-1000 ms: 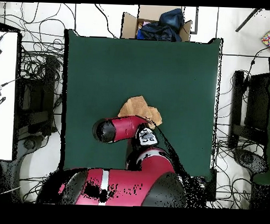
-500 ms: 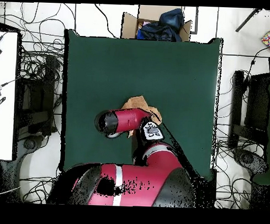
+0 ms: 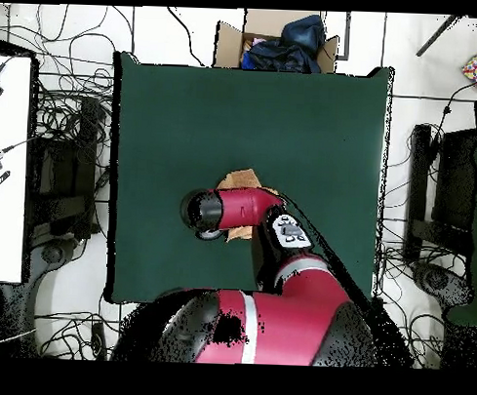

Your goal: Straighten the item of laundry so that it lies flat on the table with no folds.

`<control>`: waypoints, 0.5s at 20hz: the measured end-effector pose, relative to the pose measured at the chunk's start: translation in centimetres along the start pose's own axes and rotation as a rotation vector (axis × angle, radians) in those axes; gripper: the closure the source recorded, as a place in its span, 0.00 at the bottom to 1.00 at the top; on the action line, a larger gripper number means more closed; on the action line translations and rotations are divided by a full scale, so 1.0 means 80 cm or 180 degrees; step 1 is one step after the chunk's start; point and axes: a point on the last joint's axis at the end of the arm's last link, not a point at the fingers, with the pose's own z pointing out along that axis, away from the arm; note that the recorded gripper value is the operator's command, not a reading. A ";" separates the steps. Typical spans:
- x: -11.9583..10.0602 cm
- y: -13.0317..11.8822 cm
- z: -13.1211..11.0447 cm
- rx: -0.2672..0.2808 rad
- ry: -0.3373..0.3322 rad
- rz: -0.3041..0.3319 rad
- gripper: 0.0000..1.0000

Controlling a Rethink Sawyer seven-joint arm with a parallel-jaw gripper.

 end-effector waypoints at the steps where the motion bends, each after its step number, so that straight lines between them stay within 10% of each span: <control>1: 0.000 -0.007 -0.004 0.0014 -0.0014 0.0013 0.00; 10: -0.004 -0.069 -0.055 0.0105 -0.0104 0.0217 0.00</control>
